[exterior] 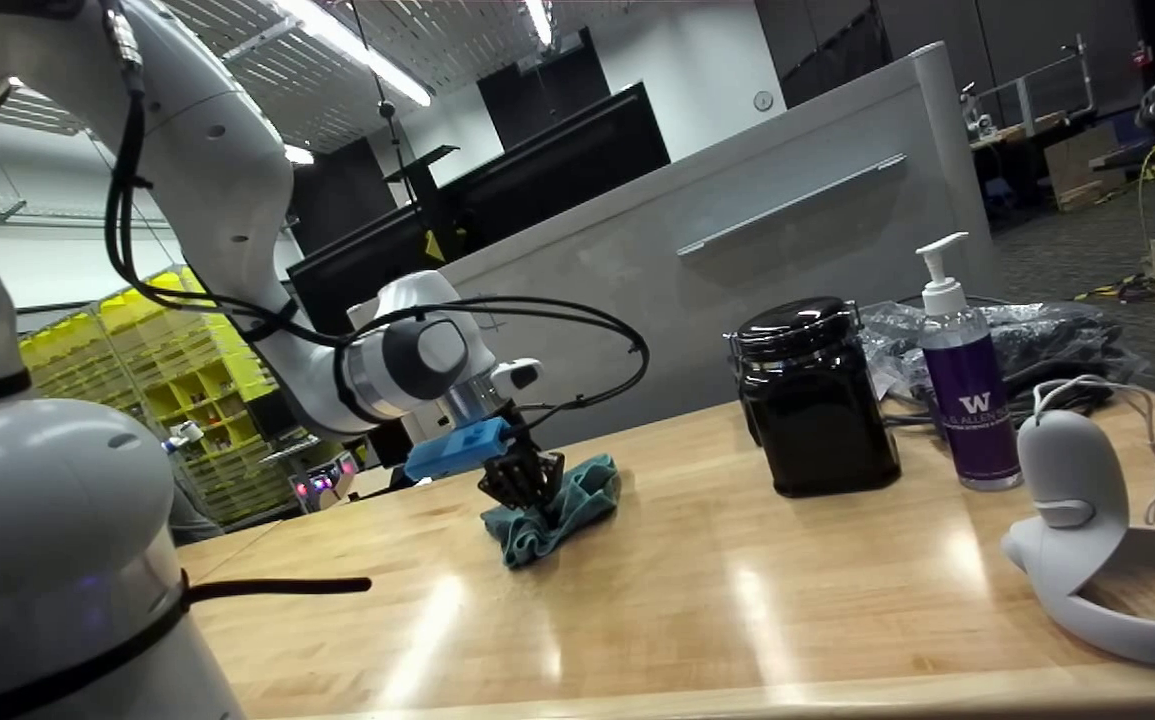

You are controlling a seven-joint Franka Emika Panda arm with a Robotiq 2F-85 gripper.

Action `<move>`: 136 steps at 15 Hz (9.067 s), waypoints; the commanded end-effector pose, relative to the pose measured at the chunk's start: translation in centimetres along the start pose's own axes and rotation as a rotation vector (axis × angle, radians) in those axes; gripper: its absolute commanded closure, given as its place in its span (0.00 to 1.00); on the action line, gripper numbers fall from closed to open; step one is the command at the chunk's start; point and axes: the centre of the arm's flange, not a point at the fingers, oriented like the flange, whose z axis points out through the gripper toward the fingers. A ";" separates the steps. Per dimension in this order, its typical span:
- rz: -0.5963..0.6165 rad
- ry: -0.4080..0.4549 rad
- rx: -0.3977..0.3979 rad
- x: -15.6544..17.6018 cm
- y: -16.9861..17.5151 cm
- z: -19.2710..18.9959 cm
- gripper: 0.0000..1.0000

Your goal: Use the green towel to erase the writings on the white board

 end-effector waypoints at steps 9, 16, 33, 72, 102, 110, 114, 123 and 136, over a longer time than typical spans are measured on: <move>-0.399 0.251 -0.075 8.7 -6.6 -9.0 0.98; -0.764 0.351 -0.102 13.1 -5.4 -13.2 0.98; -1.630 0.409 -0.067 21.1 -4.1 -12.4 0.98; -1.073 0.724 0.233 20.6 -0.3 -22.3 0.98; -1.134 0.999 0.083 32.4 -5.4 -15.1 0.98; -1.170 1.070 0.172 32.1 -12.7 -15.8 0.98; -1.191 1.098 0.234 30.9 -16.2 -16.2 0.98; -1.229 1.133 0.238 31.9 -16.6 -16.3 0.98; -1.323 1.171 0.203 33.5 -18.6 -11.6 0.98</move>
